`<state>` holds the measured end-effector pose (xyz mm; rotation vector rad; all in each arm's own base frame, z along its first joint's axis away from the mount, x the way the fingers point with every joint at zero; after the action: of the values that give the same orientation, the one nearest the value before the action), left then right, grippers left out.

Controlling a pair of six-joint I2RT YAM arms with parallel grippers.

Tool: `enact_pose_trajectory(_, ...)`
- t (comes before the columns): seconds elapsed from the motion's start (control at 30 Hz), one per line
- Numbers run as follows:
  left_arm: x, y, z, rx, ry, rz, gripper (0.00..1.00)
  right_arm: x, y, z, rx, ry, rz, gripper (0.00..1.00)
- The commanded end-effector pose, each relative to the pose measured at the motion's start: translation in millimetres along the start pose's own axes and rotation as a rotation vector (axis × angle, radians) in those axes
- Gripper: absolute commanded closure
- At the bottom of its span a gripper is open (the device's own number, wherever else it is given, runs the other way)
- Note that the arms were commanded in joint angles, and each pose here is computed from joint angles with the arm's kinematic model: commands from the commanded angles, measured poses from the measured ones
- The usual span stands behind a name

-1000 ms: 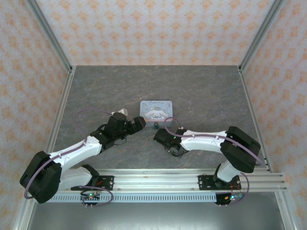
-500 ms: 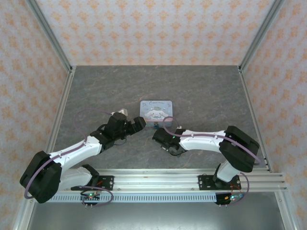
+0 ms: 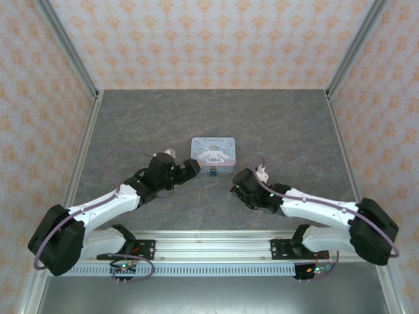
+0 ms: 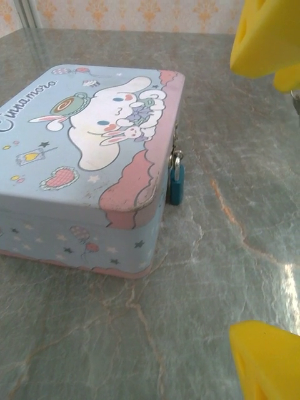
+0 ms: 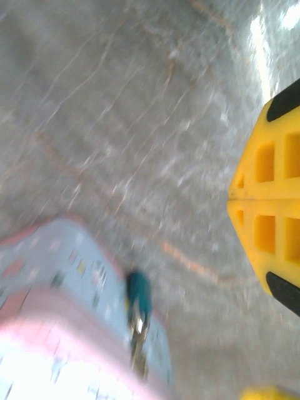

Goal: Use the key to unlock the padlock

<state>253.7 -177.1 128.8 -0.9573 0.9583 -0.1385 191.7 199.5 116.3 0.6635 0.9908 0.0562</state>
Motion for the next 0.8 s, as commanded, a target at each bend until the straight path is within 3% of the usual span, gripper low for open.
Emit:
enact_pose_trajectory(0.0, 0.1, -27.9, -1.2, -0.073, 0.007, -0.096, 0.01, -11.3, 12.1, 15.8, -0.030, -0.050, 0.081, 1.00)
enact_pose_trajectory(0.27, 8.5, -63.8, -14.9, -0.222, 0.044, -0.220, 0.09, -16.8, 49.3, 33.1, -0.035, -0.050, 0.222, 1.00)
enact_pose_trajectory(0.53, 9.6, -80.6, -12.4, -0.379, 0.027, -0.304, 0.26, -16.6, 78.6, 45.3, -0.016, -0.059, 0.347, 1.00)
enact_pose_trajectory(0.77, 1.0, -83.8, -6.8, -0.323, -0.013, -0.267, 0.25, -16.4, 75.7, 40.9, -0.020, -0.015, 0.328, 1.00)
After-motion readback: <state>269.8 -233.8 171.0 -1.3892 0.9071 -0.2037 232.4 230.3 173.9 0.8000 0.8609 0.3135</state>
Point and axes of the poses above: each hand's point on the last joint's axis, 136 mm out from that joint toward the fingers, its own x axis out along the fingers, its own y axis along the line the jaws close on, z = x × y, the point moved 4 cm from there along -x, back along the fingers, and after that the axes turned 9 degrees about -x, right-handed, at the moved point
